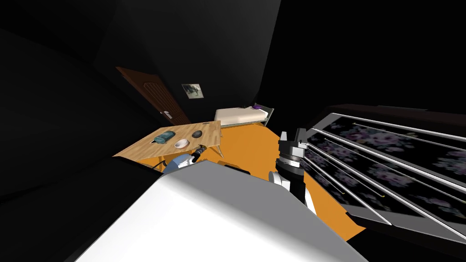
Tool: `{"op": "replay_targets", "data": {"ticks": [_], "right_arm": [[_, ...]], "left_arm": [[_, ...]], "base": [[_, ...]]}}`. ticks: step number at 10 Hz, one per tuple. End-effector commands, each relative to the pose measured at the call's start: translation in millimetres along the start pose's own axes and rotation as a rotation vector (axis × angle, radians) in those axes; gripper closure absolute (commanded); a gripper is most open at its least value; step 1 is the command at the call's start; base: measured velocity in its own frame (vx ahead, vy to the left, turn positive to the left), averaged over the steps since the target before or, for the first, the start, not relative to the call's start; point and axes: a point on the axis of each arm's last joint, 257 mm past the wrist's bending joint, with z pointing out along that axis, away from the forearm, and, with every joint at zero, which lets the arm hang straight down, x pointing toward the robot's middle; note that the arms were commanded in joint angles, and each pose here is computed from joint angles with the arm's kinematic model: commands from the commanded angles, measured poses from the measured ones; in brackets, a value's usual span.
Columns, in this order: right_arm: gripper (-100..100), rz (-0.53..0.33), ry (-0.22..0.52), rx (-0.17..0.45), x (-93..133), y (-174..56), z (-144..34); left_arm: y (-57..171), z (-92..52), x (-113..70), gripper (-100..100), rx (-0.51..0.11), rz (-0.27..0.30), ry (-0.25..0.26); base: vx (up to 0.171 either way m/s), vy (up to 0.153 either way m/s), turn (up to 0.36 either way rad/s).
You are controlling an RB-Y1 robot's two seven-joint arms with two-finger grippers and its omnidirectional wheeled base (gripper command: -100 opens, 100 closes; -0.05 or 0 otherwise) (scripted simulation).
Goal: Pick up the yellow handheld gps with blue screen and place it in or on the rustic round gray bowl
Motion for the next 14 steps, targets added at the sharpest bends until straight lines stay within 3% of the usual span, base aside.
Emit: {"op": "replay_targets", "data": {"ticks": [1, 2, 3, 6, 8, 12, 13, 14], "right_arm": [[0, 0.000, 0.000, 0.000, 0.0, 0.0, 0.0], [0, 0.000, 0.000, 0.000, 0.0, 0.0, 0.0], [0, 0.000, 0.000, 0.000, 0.0, 0.0, 0.0], [0, 0.000, 0.000, 0.000, 0.0, 0.0, 0.0], [0, 0.000, 0.000, 0.000, -0.1, 0.0, -0.1], [0, 0.000, 0.000, 0.000, -0.1, 0.0, -0.1], [0, 0.000, 0.000, 0.000, -0.1, 0.0, -0.1], [0, 0.000, 0.000, 0.000, -0.1, 0.0, -0.1]], "left_arm": [[8.2, 1.3, -2.1, 100, -0.009, -0.008, 0.000], [29.1, 0.9, -12.2, 100, -0.034, -0.021, 0.002], [30.3, 0.9, -13.9, 100, -0.035, -0.018, 0.001], [65.3, -1.1, -36.4, 100, -0.080, -0.032, -0.004], [65.3, -1.1, -36.4, 100, -0.080, -0.032, -0.004], [111.5, -6.8, -75.8, 100, -0.145, -0.041, -0.024], [111.5, -6.8, -75.8, 100, -0.145, -0.041, -0.024], [122.0, -8.7, -86.9, 100, -0.160, -0.040, -0.032]], "base": [[-0.039, 0.027, -0.015], [-0.040, 0.051, -0.142], [-0.039, 0.055, -0.062], [-0.018, 0.058, -0.104], [-0.004, 0.047, -0.012], [0.015, 0.085, -0.135], [0.021, 0.098, -0.057], [0.019, 0.079, -0.091]]}}
